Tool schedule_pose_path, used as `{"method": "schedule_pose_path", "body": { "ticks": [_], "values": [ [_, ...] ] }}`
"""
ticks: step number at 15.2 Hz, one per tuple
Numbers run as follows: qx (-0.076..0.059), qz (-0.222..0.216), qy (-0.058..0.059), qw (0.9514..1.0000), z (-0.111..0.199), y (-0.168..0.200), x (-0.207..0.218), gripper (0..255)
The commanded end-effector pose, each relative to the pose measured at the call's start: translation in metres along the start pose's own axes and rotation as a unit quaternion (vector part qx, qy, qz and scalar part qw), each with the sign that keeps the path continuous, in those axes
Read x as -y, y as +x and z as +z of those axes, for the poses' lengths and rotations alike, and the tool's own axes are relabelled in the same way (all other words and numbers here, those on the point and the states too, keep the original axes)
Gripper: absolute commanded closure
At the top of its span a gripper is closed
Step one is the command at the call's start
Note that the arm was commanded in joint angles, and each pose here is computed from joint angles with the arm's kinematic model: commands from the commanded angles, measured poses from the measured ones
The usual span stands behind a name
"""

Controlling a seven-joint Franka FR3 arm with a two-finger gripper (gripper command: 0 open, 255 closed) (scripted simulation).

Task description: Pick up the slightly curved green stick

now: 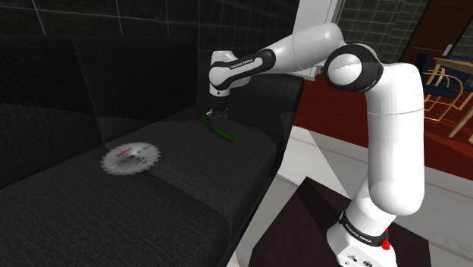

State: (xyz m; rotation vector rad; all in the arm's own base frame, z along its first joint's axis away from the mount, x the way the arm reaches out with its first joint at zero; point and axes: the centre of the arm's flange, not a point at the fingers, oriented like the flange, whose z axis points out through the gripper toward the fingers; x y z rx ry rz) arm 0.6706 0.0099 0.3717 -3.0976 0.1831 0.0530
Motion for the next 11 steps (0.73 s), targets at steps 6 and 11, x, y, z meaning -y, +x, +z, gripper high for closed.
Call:
{"method": "schedule_pose_path", "body": {
  "ticks": [6,11],
  "values": [
    [0.0,0.0,0.0,1.0,-0.038,-0.001,0.002,255],
    [0.0,0.0,0.0,1.0,-0.055,-0.002,0.002,255]
  ]
}}
